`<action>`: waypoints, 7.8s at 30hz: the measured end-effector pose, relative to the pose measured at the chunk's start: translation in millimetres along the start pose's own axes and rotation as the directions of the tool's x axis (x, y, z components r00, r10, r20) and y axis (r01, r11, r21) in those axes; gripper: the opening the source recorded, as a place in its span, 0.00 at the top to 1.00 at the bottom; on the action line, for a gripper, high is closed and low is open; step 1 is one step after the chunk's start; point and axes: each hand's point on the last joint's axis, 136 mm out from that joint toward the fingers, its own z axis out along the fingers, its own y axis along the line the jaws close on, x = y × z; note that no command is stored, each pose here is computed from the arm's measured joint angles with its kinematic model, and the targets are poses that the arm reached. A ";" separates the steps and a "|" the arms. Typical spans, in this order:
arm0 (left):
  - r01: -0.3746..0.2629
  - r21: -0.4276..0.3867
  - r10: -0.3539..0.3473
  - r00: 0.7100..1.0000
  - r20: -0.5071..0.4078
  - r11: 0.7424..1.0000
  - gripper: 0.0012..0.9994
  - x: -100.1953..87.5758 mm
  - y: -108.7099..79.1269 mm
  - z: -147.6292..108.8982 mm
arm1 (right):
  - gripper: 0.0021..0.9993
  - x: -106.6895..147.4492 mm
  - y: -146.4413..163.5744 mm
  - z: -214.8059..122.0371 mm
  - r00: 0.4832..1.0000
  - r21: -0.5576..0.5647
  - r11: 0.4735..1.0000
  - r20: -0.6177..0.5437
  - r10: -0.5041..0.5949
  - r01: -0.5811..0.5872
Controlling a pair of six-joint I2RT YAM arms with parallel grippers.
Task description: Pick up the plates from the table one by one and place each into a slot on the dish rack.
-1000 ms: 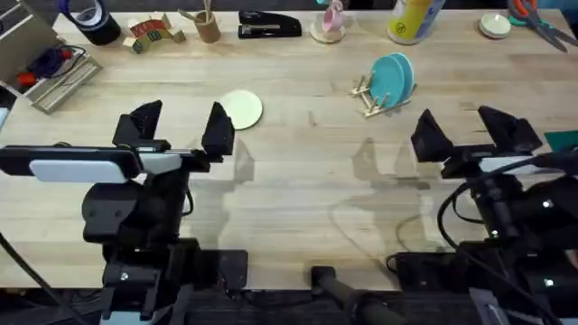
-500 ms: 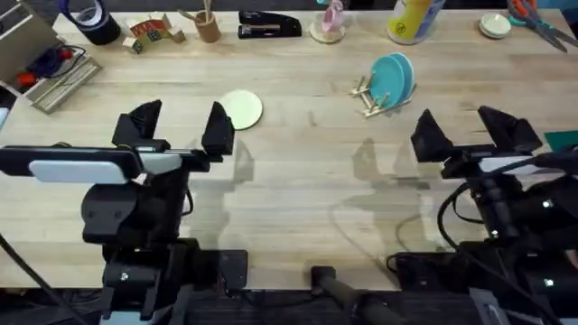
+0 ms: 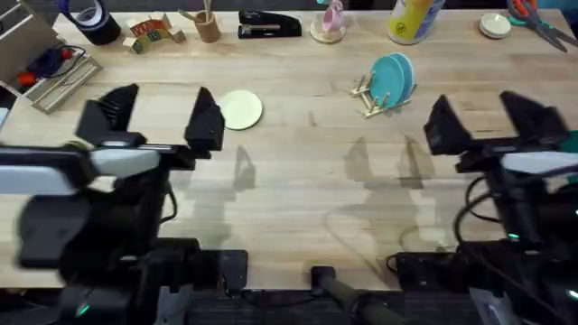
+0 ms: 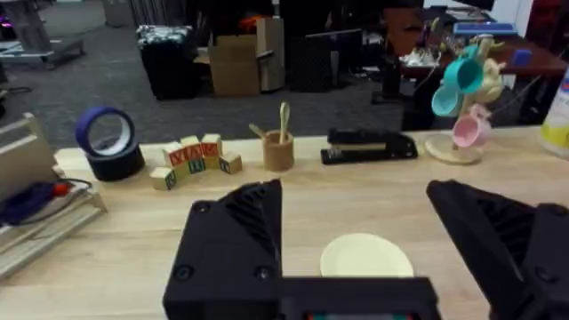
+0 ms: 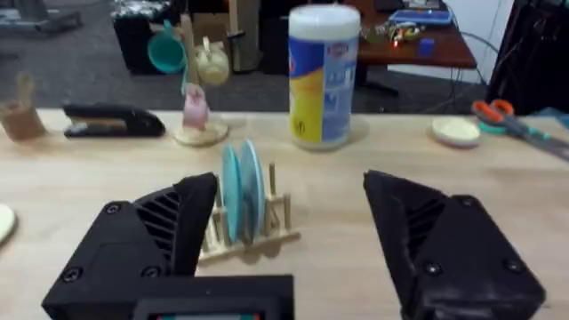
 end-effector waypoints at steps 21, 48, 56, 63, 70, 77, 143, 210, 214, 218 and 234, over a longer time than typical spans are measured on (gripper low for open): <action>0.021 0.028 -0.012 0.959 -0.281 0.999 0.01 -135.9 -0.6 -52.6 | 0.01 -124.2 2.3 -43.3 0.967 -0.008 1.000 -0.252 -0.028 0.027; 0.096 0.045 -0.007 0.485 -0.875 0.994 0.01 -116.2 -8.6 24.2 | 0.01 -122.6 14.2 28.1 0.575 -0.122 0.992 -0.813 -0.087 -0.022; 0.100 0.042 -0.006 0.438 -0.899 0.994 0.01 -103.2 -9.1 36.4 | 0.01 -116.7 14.0 33.9 0.557 -0.121 0.992 -0.826 -0.087 -0.025; 0.101 0.042 -0.006 0.436 -0.900 0.994 0.01 -102.7 -9.2 36.9 | 0.01 -116.7 14.0 33.9 0.557 -0.121 0.992 -0.826 -0.087 -0.025; 0.105 0.040 -0.009 0.435 -0.901 0.994 0.86 -102.6 -9.7 36.5 | 0.01 -116.7 14.0 33.9 0.557 -0.121 0.992 -0.826 -0.087 -0.025; 0.107 0.039 -0.006 0.392 -0.920 0.993 0.96 -97.9 -10.2 26.1 | 0.00 -116.6 14.0 34.0 0.557 -0.121 0.992 -0.826 -0.087 -0.025; 0.868 0.066 -0.108 0.136 -0.985 0.492 0.96 85.8 -29.3 100.6 | 0.00 -116.2 14.0 33.2 0.554 -0.121 0.992 -0.828 -0.087 -0.025; 0.899 -0.062 -0.169 0.014 -0.985 0.433 0.96 205.4 -4.7 123.0 | 0.00 -116.1 14.0 32.9 0.553 -0.121 0.992 -0.829 -0.087 -0.025; 0.899 -0.062 -0.169 0.014 -0.985 0.433 0.96 205.4 -4.7 123.0 | 0.01 -116.0 13.9 33.0 0.553 -0.121 0.992 -0.829 -0.087 -0.025; 0.899 -0.062 -0.169 0.014 -0.985 0.433 0.96 205.4 -4.7 123.0 | 0.00 -116.0 14.0 33.0 0.553 -0.121 0.992 -0.829 -0.087 -0.025; 0.900 -0.063 -0.170 0.012 -0.985 0.431 0.96 205.1 -4.9 122.8 | 0.01 -116.0 14.0 33.0 0.553 -0.121 0.992 -0.829 -0.087 -0.025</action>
